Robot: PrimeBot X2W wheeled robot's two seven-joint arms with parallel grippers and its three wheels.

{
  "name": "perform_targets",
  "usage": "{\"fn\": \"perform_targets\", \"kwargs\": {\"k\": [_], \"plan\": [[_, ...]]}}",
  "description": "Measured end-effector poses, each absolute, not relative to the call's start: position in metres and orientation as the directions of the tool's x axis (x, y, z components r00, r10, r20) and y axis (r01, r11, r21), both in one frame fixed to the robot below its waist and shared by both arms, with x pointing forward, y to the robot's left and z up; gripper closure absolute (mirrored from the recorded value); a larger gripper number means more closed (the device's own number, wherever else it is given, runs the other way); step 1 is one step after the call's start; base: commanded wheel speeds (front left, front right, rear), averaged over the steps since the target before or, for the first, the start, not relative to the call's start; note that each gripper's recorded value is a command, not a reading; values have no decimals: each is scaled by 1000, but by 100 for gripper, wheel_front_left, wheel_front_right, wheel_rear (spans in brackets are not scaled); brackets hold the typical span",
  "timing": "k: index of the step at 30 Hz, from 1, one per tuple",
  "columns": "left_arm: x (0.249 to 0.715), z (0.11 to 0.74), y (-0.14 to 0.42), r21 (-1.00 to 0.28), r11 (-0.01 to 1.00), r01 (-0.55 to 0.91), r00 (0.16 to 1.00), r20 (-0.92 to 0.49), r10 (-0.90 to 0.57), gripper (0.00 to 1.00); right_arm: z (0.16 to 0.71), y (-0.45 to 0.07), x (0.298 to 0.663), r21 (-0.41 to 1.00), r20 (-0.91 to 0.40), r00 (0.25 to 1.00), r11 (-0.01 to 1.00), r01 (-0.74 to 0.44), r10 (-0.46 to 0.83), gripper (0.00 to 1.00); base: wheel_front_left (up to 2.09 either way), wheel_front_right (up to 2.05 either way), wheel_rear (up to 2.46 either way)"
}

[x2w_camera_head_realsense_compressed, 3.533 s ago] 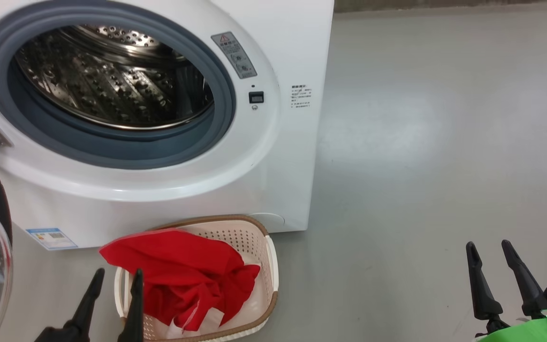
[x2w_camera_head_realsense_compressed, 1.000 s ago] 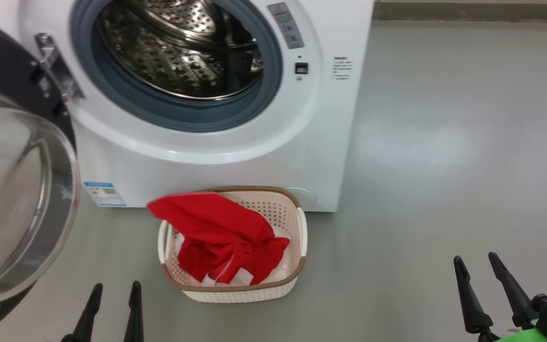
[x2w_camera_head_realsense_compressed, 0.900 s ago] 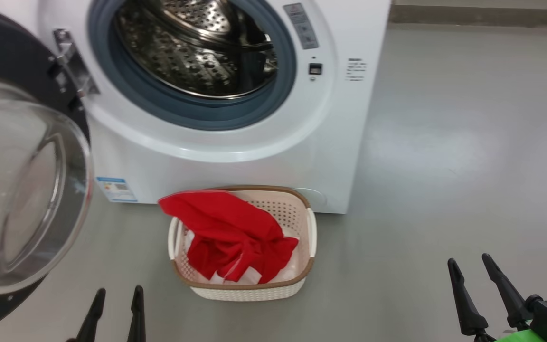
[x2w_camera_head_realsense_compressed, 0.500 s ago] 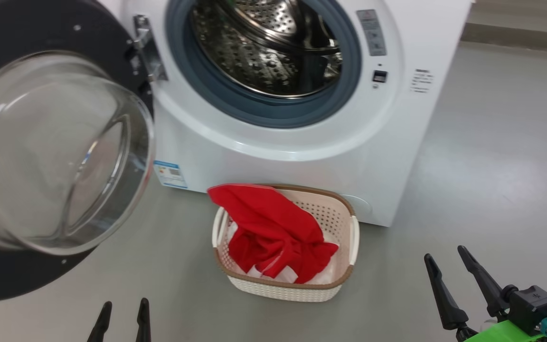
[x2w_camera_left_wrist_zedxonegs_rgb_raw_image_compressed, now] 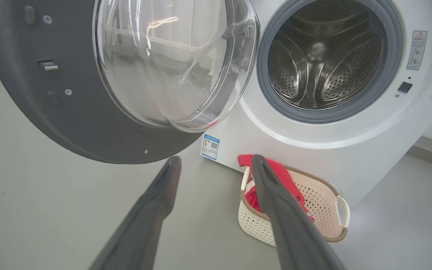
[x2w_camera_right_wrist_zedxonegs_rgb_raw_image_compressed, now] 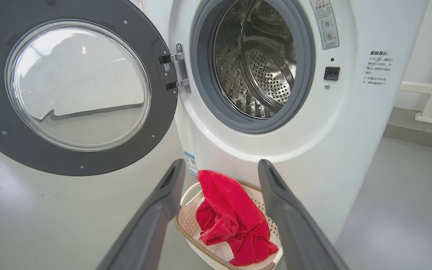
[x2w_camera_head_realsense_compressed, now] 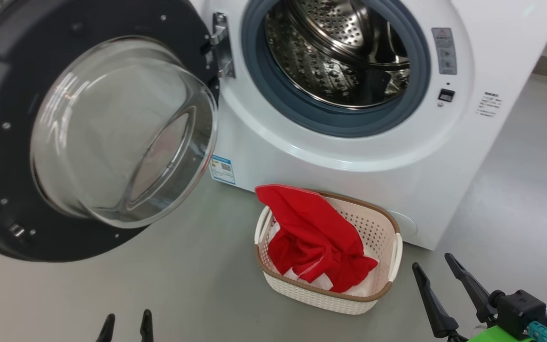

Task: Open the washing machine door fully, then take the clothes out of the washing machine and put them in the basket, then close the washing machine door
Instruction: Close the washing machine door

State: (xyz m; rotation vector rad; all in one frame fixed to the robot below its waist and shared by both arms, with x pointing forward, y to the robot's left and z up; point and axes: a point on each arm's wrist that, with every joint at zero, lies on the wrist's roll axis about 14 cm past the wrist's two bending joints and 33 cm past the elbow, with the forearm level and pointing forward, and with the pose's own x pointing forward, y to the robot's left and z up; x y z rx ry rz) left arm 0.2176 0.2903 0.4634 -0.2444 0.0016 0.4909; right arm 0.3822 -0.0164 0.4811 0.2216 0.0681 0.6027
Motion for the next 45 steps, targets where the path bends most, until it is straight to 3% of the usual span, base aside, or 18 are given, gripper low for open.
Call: {"fn": "perform_targets", "kwargs": {"k": [16, 18, 19, 25, 37, 42, 45], "plan": [[207, 473, 302, -257, 818, -515, 850, -35, 525, 0, 481, 5, 381, 226, 2, 784, 764, -605, 620, 0, 0, 0, 0], [207, 477, 305, -268, 811, -520, 845, -22, 534, 59, 481, 5, 381, 226, 1, 784, 763, -605, 621, 0, 0, 0, 0], [206, 478, 306, -273, 809, -521, 843, -17, 537, 100, 481, 5, 381, 226, 0, 784, 763, -605, 621, 0, 0, 0, 0], [203, 521, 337, -292, 792, -536, 801, 121, 587, 100, 478, 6, 382, 233, -7, 784, 763, -603, 621, 0, 0, 0, 0], [213, 694, 415, -148, 826, -544, 623, 589, 515, 100, 471, -3, 390, 251, -20, 806, 783, -569, 592, 0, 0, 0, 0], [228, 749, 440, -53, 827, -560, 597, 667, 447, 100, 464, -9, 396, 262, -31, 817, 793, -550, 576, 0, 0, 0, 0], [238, 757, 456, -97, 829, -551, 586, 662, 467, 100, 460, -12, 398, 265, -42, 820, 798, -541, 570, 0, 0, 0, 0]]}}
